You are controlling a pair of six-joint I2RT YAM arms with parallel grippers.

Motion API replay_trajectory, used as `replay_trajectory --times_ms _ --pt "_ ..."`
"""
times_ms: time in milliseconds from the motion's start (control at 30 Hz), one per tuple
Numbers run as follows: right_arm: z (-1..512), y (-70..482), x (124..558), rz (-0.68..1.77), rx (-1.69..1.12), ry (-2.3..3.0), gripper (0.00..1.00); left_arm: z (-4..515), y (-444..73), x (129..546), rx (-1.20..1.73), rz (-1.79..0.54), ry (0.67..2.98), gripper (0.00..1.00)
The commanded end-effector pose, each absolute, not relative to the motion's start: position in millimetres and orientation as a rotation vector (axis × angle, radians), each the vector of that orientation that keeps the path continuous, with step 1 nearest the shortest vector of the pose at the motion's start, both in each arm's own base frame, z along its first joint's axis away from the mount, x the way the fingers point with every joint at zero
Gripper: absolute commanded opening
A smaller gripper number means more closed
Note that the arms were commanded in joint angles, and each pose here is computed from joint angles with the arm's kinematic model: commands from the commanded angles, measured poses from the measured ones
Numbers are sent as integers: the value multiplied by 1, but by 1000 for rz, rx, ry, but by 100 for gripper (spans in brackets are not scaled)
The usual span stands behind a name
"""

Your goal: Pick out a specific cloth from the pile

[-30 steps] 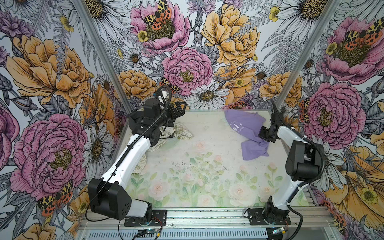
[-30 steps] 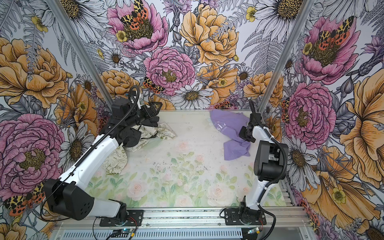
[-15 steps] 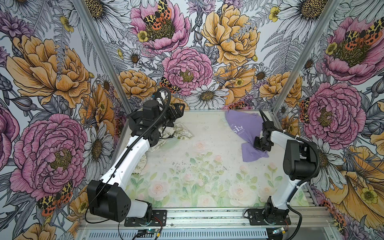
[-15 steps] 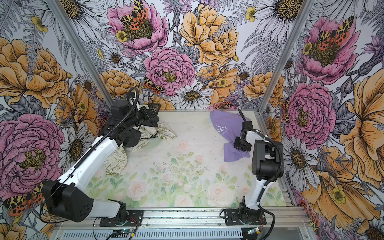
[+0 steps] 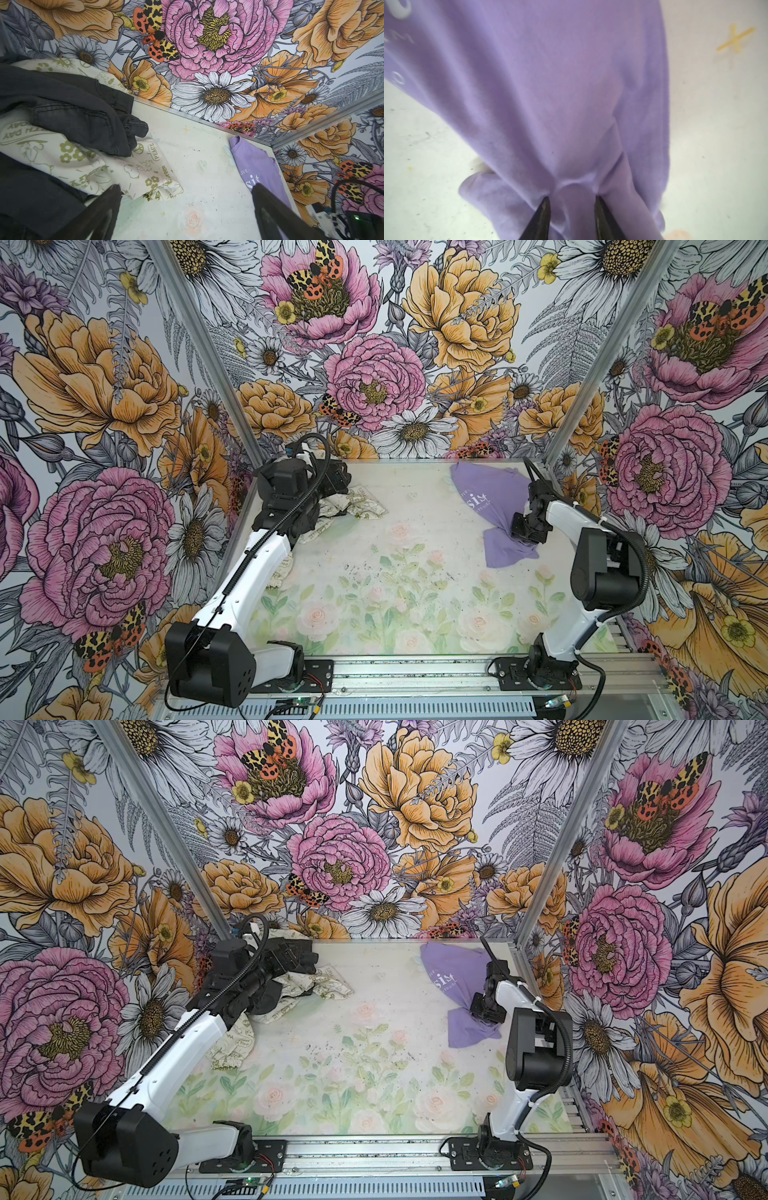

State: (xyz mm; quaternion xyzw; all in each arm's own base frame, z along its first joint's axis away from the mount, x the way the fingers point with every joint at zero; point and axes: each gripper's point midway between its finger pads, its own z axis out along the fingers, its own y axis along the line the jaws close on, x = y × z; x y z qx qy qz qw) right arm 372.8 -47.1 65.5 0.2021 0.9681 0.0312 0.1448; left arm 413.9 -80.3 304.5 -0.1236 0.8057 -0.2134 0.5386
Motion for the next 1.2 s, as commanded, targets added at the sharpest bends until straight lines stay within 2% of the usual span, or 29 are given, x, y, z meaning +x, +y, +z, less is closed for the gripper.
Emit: replay_trajectory --times_ms 0,233,400,433,533,833,1167 --pt "122 -51 380 44 598 2637 48 305 -58 409 -280 -374 1862 99" --pt "207 -53 394 47 536 2335 62 287 -25 385 -262 -173 1770 99" --pt "234 -52 402 85 486 2144 70 261 10 369 -320 -10 1713 99" --pt "235 -51 403 90 477 2116 75 254 16 366 -315 14 1700 99" --pt "230 -50 405 102 456 2043 84 237 30 363 -284 98 1669 99" --pt "194 -60 402 20 410 1846 95 182 56 376 -319 128 1678 99" --pt "139 -63 412 -119 293 1947 99 151 55 384 -318 90 1672 99"
